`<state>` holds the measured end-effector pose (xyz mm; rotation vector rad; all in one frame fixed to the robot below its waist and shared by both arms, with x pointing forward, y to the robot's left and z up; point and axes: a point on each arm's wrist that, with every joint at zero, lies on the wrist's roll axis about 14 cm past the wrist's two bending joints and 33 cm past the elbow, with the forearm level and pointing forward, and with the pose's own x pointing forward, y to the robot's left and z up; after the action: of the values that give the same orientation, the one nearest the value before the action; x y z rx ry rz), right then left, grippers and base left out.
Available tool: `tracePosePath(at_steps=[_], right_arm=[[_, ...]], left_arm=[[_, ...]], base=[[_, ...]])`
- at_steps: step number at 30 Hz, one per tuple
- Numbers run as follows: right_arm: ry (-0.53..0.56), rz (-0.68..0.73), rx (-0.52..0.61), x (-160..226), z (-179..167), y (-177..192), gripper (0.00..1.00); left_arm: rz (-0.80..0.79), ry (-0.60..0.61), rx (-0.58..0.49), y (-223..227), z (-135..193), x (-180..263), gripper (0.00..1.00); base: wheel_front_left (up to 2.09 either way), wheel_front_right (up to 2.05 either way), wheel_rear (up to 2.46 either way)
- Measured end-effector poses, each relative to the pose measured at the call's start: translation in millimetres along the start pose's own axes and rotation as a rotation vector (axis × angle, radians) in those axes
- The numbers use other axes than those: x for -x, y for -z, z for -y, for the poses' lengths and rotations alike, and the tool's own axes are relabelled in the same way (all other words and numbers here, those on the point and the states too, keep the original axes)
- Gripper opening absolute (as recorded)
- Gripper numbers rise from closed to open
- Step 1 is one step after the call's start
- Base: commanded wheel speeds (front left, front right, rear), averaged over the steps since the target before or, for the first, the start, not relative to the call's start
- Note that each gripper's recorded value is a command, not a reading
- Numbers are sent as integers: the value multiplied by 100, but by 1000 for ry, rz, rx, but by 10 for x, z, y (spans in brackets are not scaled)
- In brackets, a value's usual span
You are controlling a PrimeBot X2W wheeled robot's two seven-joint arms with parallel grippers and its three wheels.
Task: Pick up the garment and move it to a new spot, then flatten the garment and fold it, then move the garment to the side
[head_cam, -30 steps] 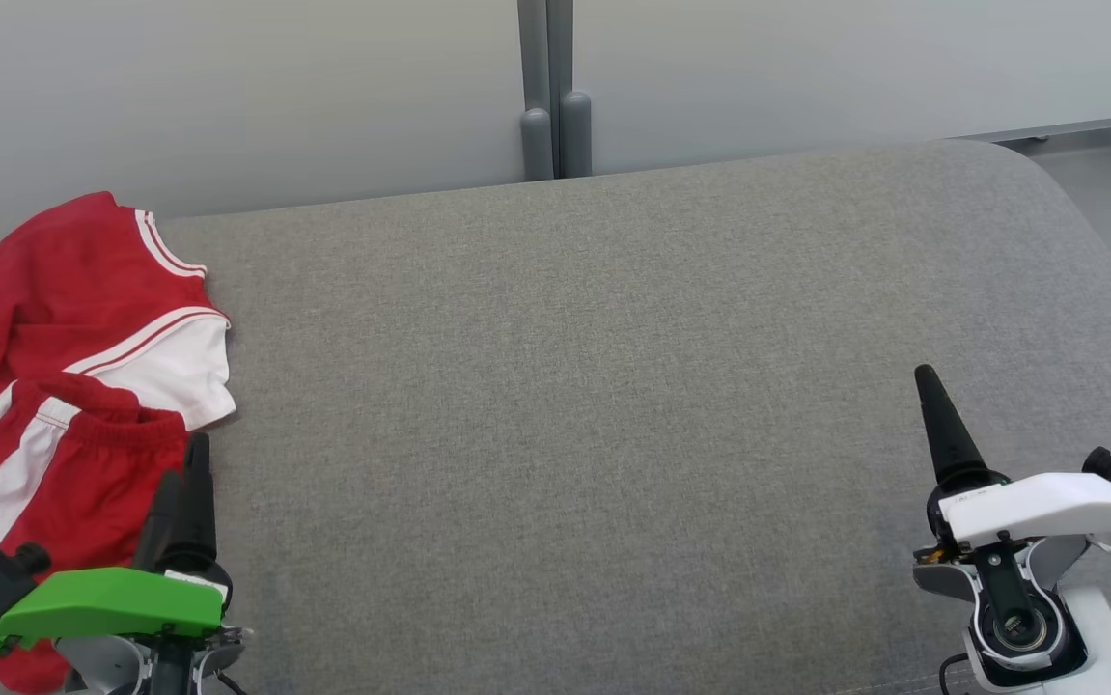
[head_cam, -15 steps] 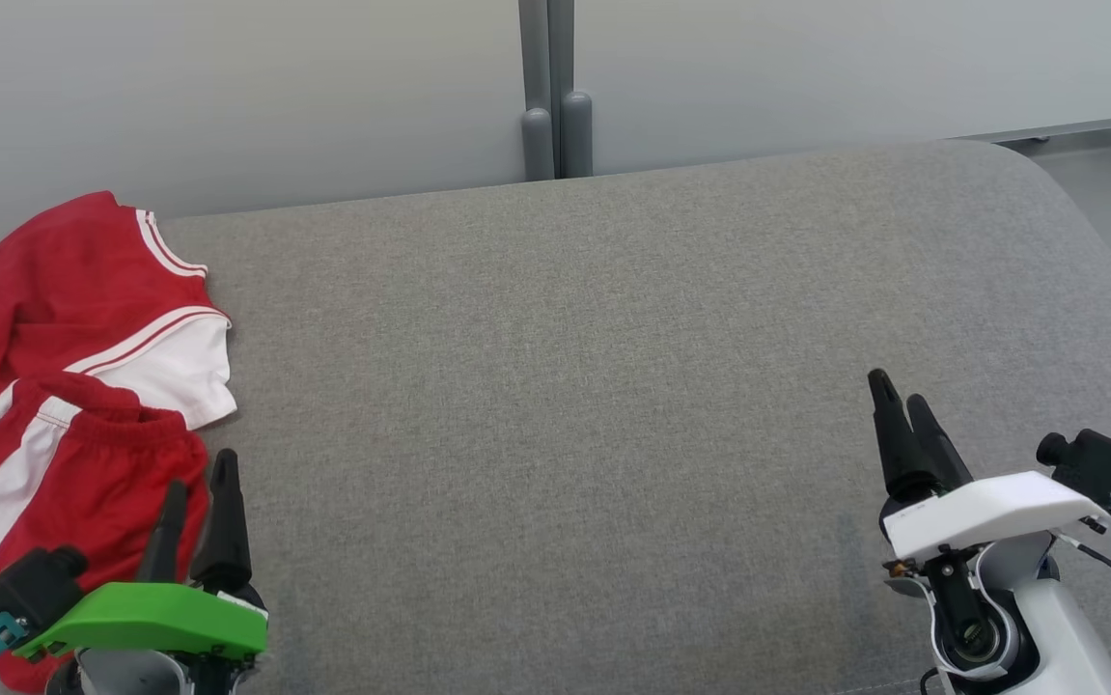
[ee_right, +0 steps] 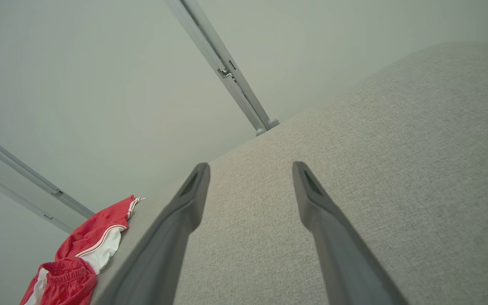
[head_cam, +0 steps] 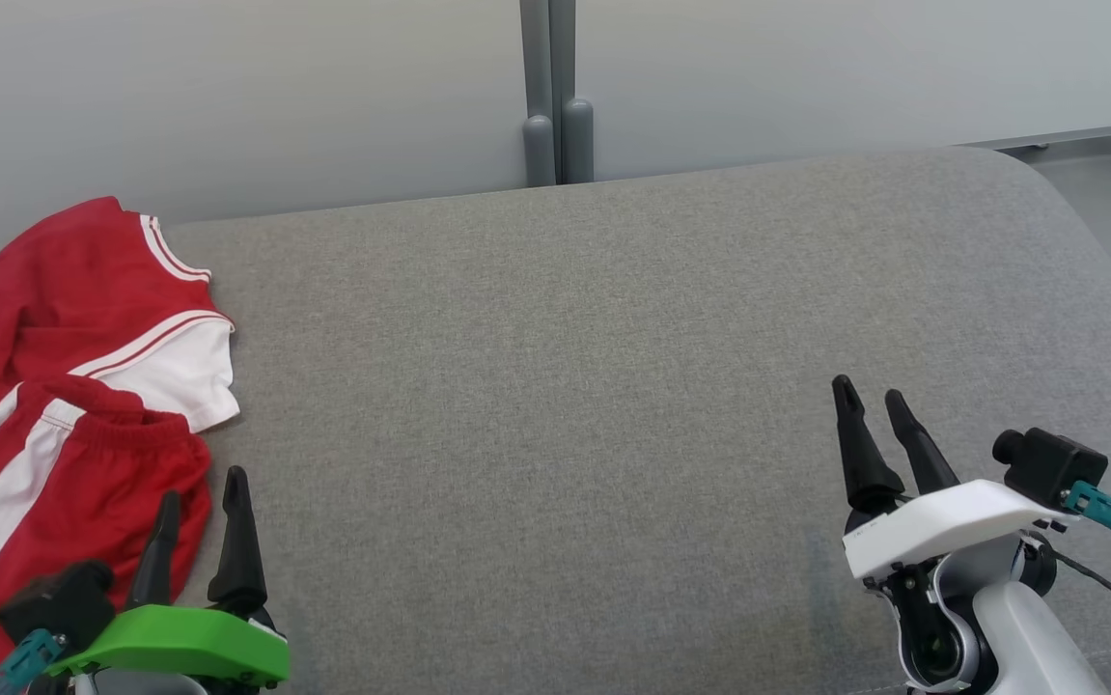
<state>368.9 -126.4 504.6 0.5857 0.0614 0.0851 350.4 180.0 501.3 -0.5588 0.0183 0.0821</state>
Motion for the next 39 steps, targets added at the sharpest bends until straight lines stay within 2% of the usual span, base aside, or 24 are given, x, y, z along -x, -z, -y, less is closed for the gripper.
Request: tracePosePath(at_steps=[37,39], right_arm=[[-190,102,517,137,-454,84,100],[-188,100,518,137,-447,90,100]], left_arm=[[105,57,-450,13,140,246,100],[101,56,-451,26,133,254,100]], base=[[0,0,0],[0,0,0]])
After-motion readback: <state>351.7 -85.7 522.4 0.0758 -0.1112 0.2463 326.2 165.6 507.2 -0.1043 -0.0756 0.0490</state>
